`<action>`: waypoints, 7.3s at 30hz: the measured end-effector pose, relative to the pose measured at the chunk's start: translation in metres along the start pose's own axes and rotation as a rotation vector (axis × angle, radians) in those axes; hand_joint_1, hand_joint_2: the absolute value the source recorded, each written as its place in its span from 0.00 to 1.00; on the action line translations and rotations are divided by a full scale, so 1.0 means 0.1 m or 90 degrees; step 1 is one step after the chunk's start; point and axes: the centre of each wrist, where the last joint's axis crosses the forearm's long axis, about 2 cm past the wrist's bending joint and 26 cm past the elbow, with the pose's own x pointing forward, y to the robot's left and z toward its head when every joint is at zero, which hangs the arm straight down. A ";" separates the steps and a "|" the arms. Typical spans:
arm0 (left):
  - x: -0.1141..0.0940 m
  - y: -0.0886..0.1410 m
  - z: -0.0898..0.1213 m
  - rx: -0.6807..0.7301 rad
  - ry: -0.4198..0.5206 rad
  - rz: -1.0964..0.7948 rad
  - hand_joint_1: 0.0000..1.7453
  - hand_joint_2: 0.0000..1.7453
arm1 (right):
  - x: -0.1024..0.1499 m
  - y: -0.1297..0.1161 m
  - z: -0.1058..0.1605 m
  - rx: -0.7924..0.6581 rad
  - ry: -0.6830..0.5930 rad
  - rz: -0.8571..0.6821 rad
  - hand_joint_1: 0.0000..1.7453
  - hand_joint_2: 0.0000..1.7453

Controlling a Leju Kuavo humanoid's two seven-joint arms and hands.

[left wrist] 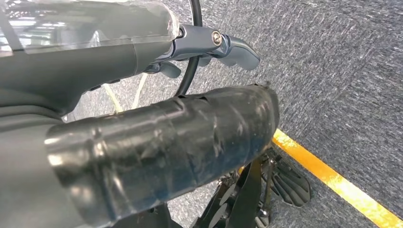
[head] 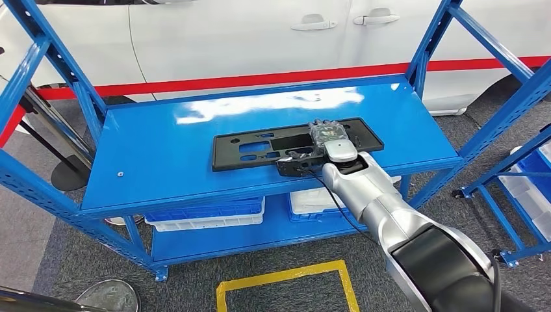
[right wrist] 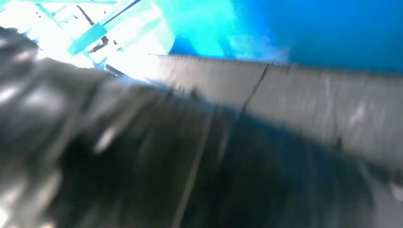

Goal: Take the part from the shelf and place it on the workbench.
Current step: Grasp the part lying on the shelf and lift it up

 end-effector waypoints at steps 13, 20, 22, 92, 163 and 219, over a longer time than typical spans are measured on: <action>0.02 0.04 -0.01 0.008 0.004 0.004 0.00 0.00 | -0.08 -0.06 0.02 -0.010 0.006 -0.003 0.00 0.00; 0.03 0.06 -0.01 0.010 0.002 0.003 0.00 0.00 | -0.11 -0.08 0.03 -0.012 0.010 -0.002 0.00 0.00; 0.03 0.06 -0.01 0.010 0.002 0.003 0.00 0.00 | -0.12 -0.08 0.03 -0.012 0.011 -0.003 0.00 0.00; 0.07 0.13 -0.03 0.024 -0.005 -0.005 0.00 0.00 | -0.34 0.15 0.11 0.050 0.016 -0.017 0.00 0.00; 0.04 0.13 -0.03 0.032 -0.031 0.026 0.00 0.00 | -0.27 0.31 0.10 0.064 0.014 0.009 0.50 1.00; -0.08 -0.03 0.00 -0.020 -0.118 0.002 0.00 1.00 | -0.11 -1.14 0.53 -0.315 -0.084 0.139 1.00 1.00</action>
